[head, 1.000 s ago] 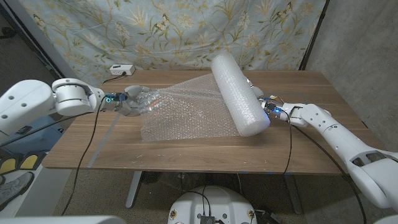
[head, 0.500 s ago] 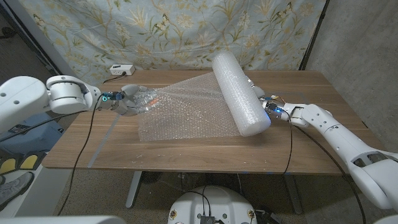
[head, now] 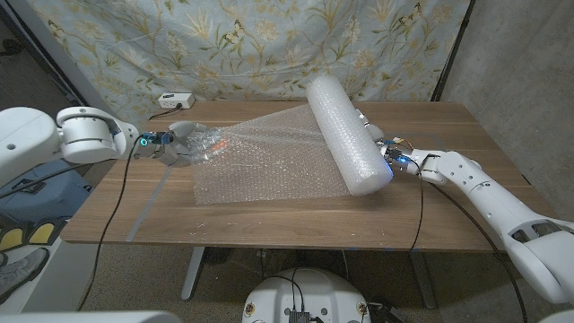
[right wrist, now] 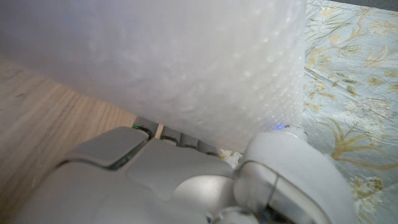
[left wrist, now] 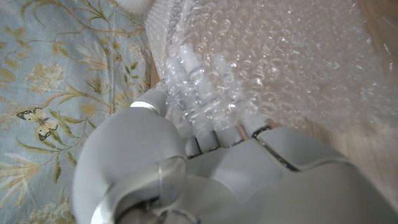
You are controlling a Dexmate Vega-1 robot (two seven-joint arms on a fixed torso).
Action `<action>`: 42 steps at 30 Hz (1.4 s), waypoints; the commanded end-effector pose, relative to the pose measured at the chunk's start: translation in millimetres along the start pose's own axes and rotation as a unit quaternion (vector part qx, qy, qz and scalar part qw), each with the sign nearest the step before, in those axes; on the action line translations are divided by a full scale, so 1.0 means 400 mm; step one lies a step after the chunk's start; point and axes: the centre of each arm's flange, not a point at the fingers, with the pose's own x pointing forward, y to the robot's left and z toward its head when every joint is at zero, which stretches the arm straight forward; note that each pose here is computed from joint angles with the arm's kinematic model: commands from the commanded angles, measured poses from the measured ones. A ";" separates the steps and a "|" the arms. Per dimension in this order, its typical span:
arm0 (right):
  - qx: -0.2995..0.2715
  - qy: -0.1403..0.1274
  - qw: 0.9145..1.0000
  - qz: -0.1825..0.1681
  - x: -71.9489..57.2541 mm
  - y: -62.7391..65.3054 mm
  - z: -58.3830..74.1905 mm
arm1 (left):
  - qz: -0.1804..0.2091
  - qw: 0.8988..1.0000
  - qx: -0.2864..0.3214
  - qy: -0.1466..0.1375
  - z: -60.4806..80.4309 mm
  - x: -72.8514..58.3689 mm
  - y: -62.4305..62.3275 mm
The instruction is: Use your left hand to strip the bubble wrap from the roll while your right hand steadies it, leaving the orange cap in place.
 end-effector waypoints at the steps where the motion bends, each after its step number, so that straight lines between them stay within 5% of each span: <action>1: -0.002 -0.006 1.000 0.003 -0.009 0.002 0.000 | 0.017 1.000 0.012 -0.003 0.016 -0.028 0.001; 42: -0.004 -0.013 1.000 0.002 -0.031 -0.003 0.000 | 0.065 0.997 0.031 -0.022 0.006 -0.093 0.057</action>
